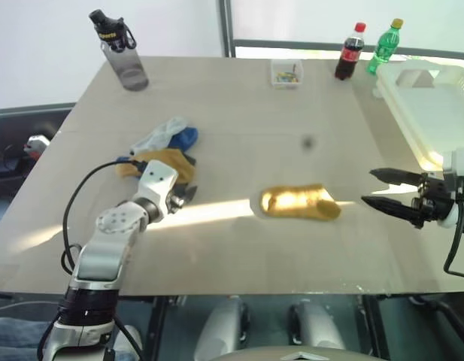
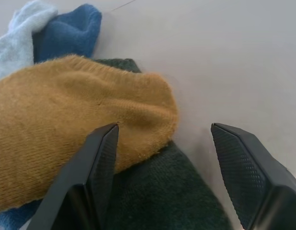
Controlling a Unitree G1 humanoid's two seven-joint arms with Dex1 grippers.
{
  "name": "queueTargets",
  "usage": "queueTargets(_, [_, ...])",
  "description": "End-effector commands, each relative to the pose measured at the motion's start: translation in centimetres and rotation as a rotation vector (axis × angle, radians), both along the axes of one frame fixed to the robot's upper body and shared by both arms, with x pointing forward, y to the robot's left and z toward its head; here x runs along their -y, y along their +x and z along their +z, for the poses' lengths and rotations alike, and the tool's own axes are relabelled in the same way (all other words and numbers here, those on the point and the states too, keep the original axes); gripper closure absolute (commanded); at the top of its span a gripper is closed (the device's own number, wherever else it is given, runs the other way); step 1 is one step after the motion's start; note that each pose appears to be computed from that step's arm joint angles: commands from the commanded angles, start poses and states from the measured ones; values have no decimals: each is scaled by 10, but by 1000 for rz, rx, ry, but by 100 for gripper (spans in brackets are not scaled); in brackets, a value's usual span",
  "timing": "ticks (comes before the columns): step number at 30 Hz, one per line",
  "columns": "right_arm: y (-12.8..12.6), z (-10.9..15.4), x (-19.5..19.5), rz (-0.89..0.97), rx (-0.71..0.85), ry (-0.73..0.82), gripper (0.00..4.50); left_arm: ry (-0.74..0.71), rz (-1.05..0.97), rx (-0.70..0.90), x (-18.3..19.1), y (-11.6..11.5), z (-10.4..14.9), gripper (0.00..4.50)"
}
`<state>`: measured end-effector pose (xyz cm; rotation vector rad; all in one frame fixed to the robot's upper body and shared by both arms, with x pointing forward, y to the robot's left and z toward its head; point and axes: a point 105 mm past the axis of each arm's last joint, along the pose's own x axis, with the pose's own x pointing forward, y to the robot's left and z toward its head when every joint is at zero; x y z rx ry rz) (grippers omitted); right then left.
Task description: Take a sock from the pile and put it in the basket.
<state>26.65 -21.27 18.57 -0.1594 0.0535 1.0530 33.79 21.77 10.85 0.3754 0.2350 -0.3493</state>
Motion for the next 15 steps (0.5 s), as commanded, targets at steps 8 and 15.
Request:
queueTargets(8, [-2,9,-1,14,55,-3,96,22,-19,30,5,9,3,440])
queueTargets(15, [-2,6,-1,9,58,3,96,14,-26,52,8,13,11,446])
